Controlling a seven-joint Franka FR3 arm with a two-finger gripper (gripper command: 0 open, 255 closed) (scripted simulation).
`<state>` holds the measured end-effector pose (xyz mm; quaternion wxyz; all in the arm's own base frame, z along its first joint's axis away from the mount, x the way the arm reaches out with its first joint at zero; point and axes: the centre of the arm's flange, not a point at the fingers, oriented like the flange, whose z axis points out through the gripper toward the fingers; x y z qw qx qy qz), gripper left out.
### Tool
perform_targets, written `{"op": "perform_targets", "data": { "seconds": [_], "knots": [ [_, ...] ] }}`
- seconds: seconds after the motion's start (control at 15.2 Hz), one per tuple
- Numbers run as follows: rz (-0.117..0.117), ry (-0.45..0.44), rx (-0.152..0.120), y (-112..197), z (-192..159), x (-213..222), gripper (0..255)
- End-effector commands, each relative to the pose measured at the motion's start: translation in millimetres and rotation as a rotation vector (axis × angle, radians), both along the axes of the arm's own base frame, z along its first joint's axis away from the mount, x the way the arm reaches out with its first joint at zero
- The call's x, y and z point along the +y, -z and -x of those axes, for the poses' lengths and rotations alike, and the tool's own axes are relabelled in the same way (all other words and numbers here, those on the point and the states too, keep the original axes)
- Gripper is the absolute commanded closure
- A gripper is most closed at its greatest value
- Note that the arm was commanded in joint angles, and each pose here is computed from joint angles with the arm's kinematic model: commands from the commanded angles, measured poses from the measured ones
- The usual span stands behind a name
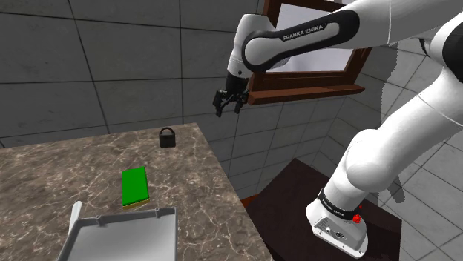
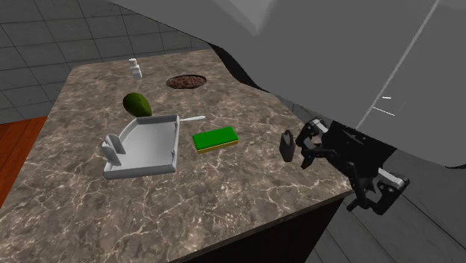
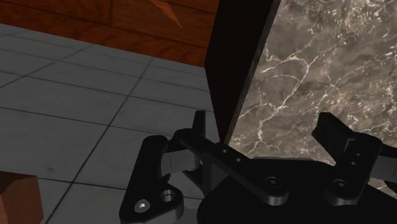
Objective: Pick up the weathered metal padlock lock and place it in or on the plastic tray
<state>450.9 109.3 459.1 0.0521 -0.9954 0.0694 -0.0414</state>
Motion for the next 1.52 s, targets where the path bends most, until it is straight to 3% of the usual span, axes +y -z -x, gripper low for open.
{"op": "perform_targets", "data": {
  "seconds": [0.0,0.99,1.45],
  "knots": [
    [-0.017,0.001,-0.019,12,-14,15,0],
    [-0.138,0.005,-0.148,74,-129,132,0],
    [-0.143,0.006,-0.153,105,-141,144,0]
  ]
}}
